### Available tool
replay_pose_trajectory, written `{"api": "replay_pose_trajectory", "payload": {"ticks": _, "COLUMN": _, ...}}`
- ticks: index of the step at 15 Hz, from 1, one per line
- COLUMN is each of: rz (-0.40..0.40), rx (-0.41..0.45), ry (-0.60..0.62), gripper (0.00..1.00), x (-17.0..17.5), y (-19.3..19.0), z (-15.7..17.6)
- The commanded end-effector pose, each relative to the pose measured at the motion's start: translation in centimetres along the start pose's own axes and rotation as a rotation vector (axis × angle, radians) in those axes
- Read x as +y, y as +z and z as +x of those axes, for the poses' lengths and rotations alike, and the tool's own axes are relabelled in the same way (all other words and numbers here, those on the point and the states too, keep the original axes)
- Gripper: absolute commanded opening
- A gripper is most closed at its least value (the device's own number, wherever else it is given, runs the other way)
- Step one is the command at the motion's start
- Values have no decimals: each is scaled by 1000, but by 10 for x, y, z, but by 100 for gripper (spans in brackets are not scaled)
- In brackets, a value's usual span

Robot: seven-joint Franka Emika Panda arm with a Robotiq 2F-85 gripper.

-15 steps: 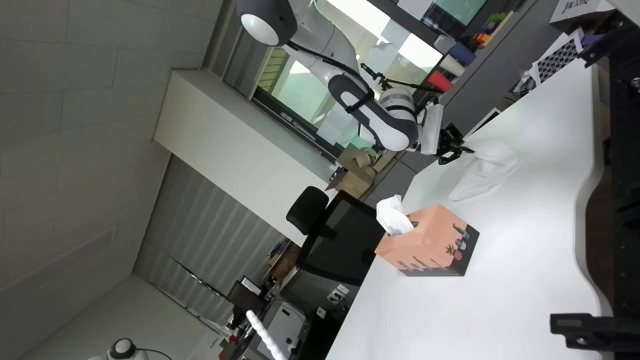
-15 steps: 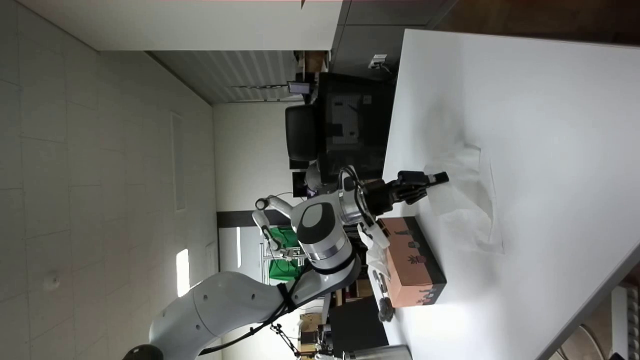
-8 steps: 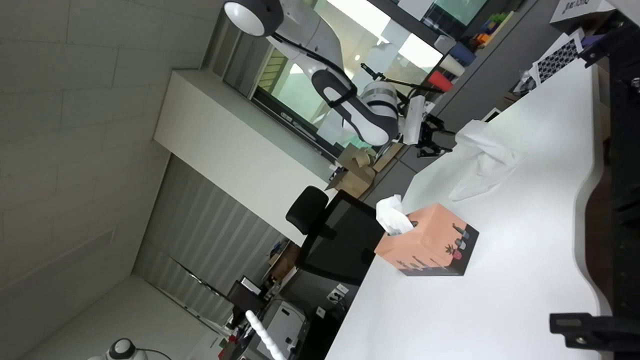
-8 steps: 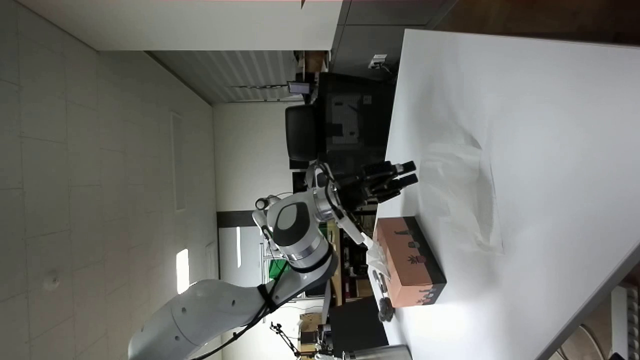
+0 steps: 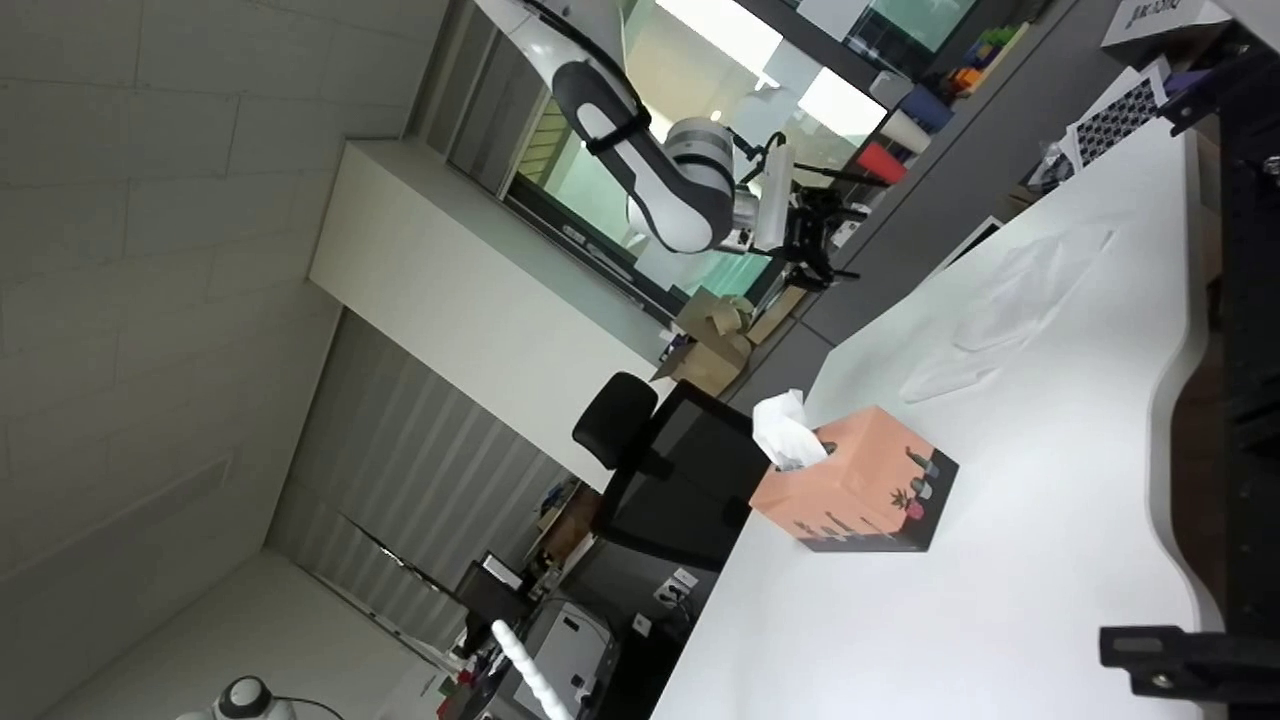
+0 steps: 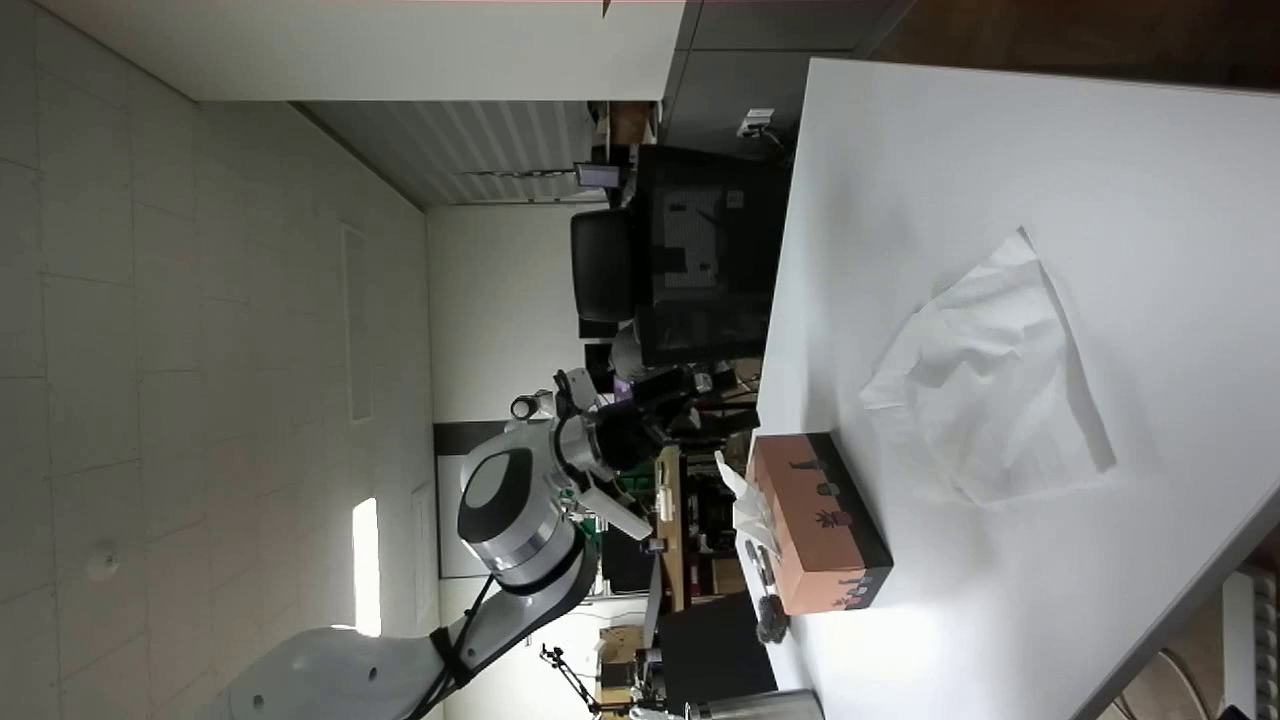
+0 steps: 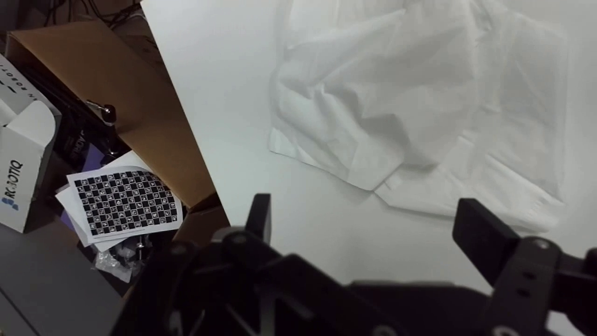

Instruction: Take a tissue from the tissue box and put it on the table

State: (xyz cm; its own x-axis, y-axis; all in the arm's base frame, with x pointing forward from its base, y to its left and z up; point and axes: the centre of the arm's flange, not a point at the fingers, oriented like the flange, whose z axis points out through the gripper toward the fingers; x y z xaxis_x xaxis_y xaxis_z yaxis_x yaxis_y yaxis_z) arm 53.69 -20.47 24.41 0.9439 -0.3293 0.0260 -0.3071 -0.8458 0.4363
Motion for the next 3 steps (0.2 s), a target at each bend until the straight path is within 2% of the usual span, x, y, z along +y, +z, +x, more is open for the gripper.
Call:
{"api": "replay_pose_trajectory", "payload": {"ticks": 1, "rz": 2, "rx": -1, "ry": 0, "gripper": 100, "x": 0, "y": -2, "z": -2}}
{"api": "replay_pose_trajectory", "payload": {"ticks": 3, "rz": 3, "rx": -5, "ry": -2, "gripper": 100, "x": 0, "y": -1, "z": -5}}
